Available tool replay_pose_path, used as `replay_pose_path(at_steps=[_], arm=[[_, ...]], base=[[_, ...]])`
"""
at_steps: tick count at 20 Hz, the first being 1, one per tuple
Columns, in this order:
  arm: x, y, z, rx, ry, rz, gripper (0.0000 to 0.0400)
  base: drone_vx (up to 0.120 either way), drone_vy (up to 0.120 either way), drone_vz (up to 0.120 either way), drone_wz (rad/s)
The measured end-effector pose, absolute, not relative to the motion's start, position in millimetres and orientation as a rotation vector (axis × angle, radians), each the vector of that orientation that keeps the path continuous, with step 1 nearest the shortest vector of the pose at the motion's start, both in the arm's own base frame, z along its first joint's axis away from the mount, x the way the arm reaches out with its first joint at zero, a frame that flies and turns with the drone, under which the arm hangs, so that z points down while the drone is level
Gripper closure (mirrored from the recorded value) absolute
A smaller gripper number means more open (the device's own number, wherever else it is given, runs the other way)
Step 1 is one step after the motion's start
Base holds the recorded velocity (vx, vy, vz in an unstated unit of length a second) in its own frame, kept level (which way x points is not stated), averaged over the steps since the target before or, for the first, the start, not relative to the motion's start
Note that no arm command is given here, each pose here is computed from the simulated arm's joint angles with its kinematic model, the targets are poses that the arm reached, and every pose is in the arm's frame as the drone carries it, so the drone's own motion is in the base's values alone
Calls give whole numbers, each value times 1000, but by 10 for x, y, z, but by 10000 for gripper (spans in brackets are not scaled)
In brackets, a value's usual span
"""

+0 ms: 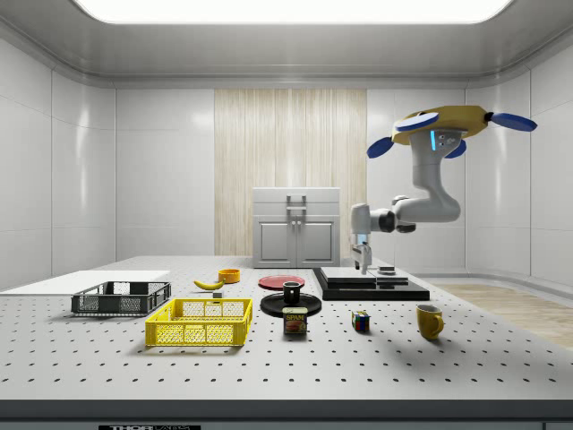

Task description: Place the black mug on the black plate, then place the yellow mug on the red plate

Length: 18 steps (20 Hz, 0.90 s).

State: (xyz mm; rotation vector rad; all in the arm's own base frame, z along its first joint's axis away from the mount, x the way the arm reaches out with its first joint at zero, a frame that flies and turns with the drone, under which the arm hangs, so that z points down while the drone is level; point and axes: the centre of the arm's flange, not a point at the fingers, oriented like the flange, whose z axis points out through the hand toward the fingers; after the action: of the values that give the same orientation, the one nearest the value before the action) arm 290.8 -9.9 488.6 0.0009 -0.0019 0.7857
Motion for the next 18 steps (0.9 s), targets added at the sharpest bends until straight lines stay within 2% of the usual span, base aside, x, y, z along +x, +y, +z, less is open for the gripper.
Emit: replay_pose_path(at_steps=[5,18], arm=[[2908,-99,4886,1,-2,786,0],[2908,-99,4886,1,-2,786,0]], base=[[-120,120,0,0],[-120,0,0,0]])
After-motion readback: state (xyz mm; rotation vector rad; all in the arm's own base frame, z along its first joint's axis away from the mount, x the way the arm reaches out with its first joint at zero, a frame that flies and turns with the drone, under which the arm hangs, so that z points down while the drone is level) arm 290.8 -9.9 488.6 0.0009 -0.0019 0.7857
